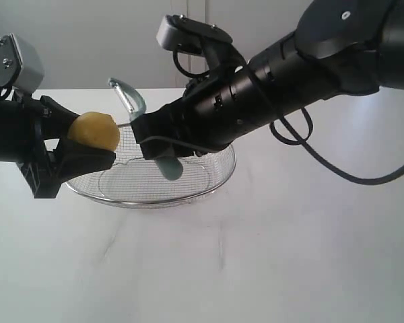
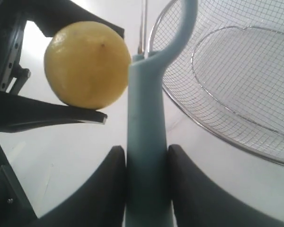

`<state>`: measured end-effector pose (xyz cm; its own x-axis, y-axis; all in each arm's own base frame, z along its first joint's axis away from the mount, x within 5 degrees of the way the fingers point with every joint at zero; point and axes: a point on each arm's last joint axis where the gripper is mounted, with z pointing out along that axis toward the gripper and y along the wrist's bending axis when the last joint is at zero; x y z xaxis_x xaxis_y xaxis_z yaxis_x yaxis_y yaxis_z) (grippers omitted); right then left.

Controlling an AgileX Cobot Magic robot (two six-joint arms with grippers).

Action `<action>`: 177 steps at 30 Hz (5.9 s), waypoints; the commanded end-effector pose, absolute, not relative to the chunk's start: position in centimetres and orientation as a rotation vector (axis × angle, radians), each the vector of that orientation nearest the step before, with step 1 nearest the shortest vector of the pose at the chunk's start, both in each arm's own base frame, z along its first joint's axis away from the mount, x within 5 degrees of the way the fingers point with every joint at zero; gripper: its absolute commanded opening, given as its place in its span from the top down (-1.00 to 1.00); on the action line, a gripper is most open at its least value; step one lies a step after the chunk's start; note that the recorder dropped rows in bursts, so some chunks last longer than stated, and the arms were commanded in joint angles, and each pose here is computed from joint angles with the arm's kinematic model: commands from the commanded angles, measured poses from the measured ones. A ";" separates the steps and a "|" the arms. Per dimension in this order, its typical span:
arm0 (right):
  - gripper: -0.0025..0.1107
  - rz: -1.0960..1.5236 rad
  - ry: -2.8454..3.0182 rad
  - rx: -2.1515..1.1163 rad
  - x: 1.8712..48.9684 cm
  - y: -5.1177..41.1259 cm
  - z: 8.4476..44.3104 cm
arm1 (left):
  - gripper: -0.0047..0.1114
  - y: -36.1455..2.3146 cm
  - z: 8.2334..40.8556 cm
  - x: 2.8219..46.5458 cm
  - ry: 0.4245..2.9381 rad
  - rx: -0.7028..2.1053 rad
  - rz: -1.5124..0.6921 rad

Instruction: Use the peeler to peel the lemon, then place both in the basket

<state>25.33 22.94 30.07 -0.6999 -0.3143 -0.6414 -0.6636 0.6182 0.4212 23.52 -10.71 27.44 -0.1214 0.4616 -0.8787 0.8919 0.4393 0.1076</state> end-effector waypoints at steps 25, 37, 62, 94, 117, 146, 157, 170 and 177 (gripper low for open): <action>0.96 0.963 2.485 -0.857 25.6 24.0 26.5 | 0.92 -10.8 27.5 23.3 1.747 1.150 -0.614; 0.96 1.008 2.479 -0.907 25.2 24.1 26.6 | 0.92 -10.8 27.5 23.3 1.747 1.150 -0.614; 0.96 0.981 2.420 -0.851 25.2 23.7 28.1 | 0.92 -10.8 27.5 23.3 1.747 1.150 -0.614; 0.96 0.730 2.410 -0.725 25.4 21.6 30.0 | 0.92 -10.8 27.5 23.3 1.747 1.150 -0.614; 0.96 0.839 2.498 -0.747 25.5 22.8 28.0 | 0.92 -10.8 27.5 23.3 1.747 1.150 -0.614; 0.96 1.020 2.492 -0.847 25.2 24.1 27.0 | 0.92 -10.8 27.5 23.3 1.747 1.150 -0.614; 0.96 0.996 2.440 -0.831 25.0 23.6 28.3 | 0.92 -10.8 27.5 23.3 1.747 1.150 -0.614; 0.96 0.929 2.403 -0.772 25.0 22.9 29.5 | 0.92 -10.8 27.5 23.3 1.747 1.150 -0.614; 0.96 0.928 2.363 -0.773 24.6 22.5 30.7 | 0.92 -10.8 27.5 23.3 1.747 1.150 -0.614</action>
